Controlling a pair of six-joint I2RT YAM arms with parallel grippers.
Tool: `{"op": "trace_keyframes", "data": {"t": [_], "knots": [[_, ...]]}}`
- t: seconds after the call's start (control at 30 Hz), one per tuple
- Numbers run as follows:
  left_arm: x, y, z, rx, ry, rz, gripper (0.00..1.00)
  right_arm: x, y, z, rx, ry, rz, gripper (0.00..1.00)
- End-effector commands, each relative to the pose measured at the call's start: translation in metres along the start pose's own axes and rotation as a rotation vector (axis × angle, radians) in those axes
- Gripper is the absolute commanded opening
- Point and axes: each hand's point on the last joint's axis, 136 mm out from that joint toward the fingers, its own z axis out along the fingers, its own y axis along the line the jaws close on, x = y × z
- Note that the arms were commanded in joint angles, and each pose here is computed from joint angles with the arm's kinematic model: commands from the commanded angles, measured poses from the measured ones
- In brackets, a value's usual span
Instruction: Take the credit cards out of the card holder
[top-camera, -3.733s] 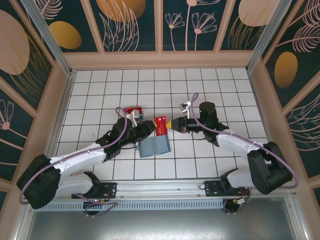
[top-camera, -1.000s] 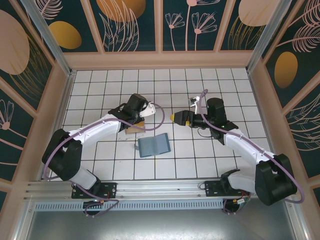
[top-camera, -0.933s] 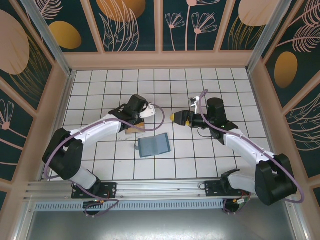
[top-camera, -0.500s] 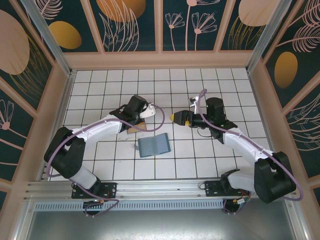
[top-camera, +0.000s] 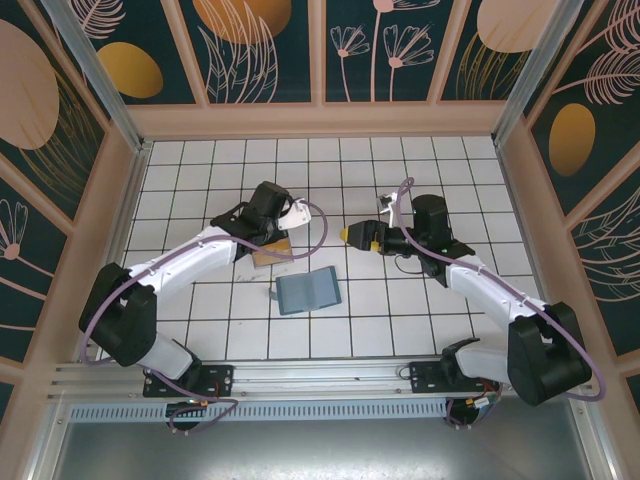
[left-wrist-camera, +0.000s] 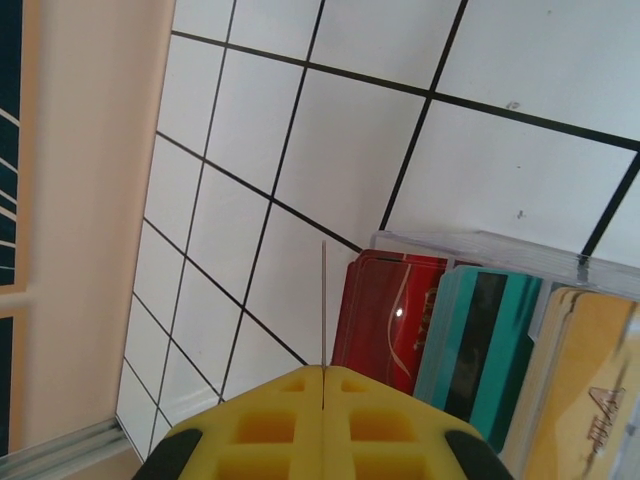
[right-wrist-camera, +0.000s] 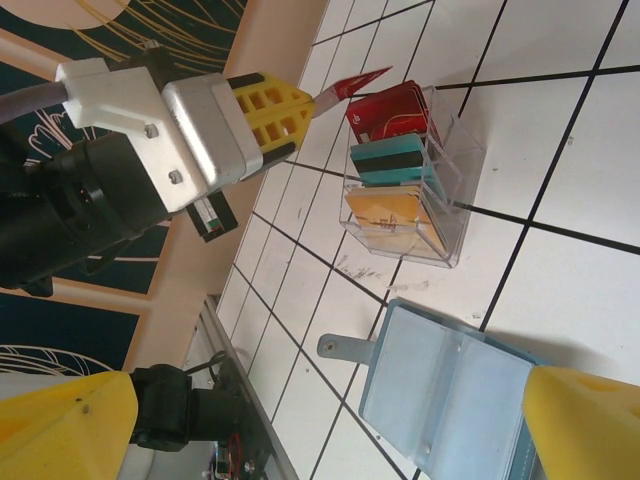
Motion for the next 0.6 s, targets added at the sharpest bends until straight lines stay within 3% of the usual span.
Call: {"op": "trace_keyframes", "data": {"t": [0.0,0.37,0.57], "knots": [[0.007,-0.012,-0.004,0.059,0.006,-0.015,0.00,-0.010,0.003,-0.002,0.005,-0.025,-0.027,0.99],[0.018,-0.033,0.019,0.099,0.055,0.010,0.00,-0.009,0.002,-0.003,0.008,-0.025,-0.021,0.99],[0.024,-0.031,0.028,0.057,0.075,0.023,0.00,-0.008,0.001,-0.003,0.013,-0.024,-0.020,0.99]]}}
